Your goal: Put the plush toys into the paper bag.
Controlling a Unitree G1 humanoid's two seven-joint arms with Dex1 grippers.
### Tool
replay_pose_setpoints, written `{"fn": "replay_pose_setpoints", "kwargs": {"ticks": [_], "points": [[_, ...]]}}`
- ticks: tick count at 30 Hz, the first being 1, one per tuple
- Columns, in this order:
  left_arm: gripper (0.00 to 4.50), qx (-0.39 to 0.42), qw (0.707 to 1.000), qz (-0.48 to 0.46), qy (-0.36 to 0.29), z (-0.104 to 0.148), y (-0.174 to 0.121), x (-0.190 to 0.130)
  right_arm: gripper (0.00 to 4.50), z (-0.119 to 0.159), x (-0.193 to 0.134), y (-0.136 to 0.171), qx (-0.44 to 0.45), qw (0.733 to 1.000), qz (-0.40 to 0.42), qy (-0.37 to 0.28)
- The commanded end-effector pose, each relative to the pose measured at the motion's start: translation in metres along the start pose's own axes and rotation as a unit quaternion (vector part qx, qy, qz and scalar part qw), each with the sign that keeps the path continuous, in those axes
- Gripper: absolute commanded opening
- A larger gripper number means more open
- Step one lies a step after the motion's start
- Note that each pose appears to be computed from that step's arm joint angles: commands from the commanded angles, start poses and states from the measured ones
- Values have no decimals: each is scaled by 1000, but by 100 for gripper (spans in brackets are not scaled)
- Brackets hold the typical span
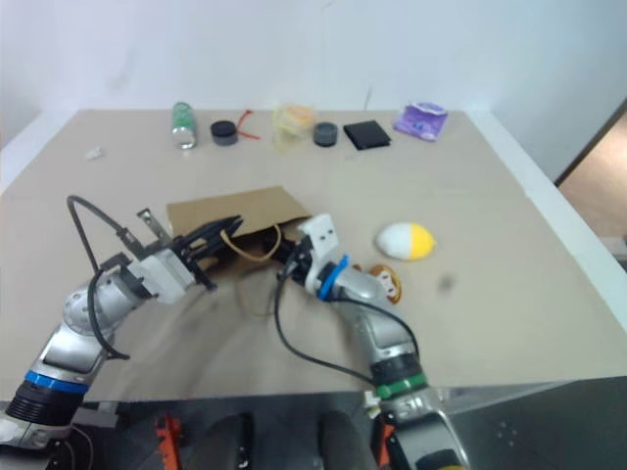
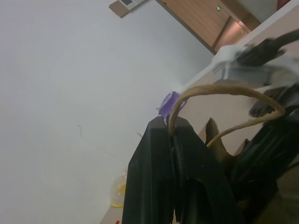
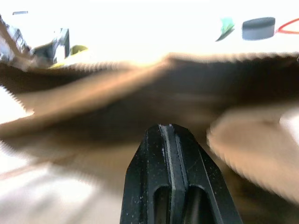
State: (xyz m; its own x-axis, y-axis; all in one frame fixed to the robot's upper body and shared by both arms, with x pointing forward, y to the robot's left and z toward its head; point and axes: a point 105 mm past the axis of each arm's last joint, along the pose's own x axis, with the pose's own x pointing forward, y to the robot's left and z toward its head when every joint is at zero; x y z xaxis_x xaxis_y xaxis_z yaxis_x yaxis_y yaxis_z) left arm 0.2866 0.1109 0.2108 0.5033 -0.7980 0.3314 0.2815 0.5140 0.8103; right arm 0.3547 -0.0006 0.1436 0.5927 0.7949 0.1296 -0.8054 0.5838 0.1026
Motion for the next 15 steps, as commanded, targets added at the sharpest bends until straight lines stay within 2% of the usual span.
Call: {"fn": "replay_pose_setpoints", "kwargs": {"ticks": [1, 8, 15], "points": [[0, 13, 1000, 15, -21, 13, 8, 2, 2, 3, 13, -3, -28, 999, -17, -1], [0, -22, 991, 135, -7, 9, 53, 4, 2, -40, 8, -10, -46, 996, -35, 74], [0, -56, 976, 209, 6, 4, 79, 2, 2, -55, 0, -15, -83, 989, -43, 119]]}}
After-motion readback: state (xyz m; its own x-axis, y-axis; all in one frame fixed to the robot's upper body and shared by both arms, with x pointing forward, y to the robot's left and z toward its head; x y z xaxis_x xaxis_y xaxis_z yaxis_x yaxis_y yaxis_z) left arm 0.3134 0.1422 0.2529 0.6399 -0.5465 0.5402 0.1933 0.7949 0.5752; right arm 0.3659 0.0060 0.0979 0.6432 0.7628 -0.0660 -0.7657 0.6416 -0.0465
